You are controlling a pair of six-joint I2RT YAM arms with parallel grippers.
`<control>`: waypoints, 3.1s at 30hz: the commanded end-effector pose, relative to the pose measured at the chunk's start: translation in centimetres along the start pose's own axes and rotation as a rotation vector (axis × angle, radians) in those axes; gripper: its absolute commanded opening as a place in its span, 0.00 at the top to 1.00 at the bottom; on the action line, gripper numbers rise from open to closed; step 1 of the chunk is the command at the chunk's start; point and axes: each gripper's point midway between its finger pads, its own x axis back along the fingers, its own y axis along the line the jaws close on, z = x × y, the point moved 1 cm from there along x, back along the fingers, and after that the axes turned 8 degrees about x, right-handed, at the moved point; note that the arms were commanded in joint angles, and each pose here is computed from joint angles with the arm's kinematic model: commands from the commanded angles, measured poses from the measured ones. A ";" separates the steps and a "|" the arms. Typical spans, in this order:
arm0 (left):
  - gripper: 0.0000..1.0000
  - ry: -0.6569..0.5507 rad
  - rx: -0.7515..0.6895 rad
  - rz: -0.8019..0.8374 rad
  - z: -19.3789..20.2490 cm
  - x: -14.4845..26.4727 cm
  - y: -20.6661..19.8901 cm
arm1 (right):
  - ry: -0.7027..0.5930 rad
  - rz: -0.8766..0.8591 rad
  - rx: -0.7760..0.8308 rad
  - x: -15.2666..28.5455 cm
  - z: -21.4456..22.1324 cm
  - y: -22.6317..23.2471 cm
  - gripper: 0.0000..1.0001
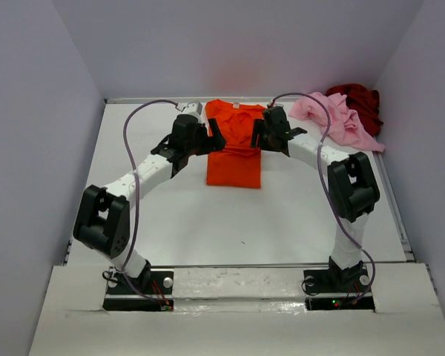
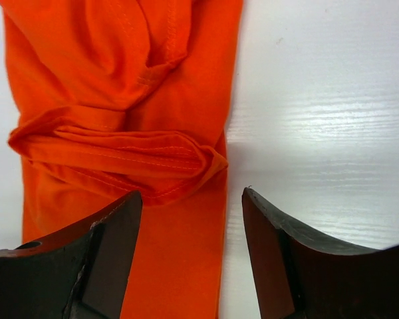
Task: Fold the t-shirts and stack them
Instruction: Fold the tshirt
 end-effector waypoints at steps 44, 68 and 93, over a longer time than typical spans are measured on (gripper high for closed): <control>0.09 -0.142 -0.054 -0.061 -0.4 7.1 0.6 | 0.086 -0.237 0.195 -1.5 4.1 12.2 0.37; 0.09 0.051 -0.031 -0.027 8.5 4.7 1.5 | 0.024 -0.169 0.196 -3.0 -0.2 9.4 0.37; 0.09 0.082 -0.026 -0.025 11.2 5.4 1.9 | 0.024 -0.161 0.203 -7.5 -1.8 8.0 0.37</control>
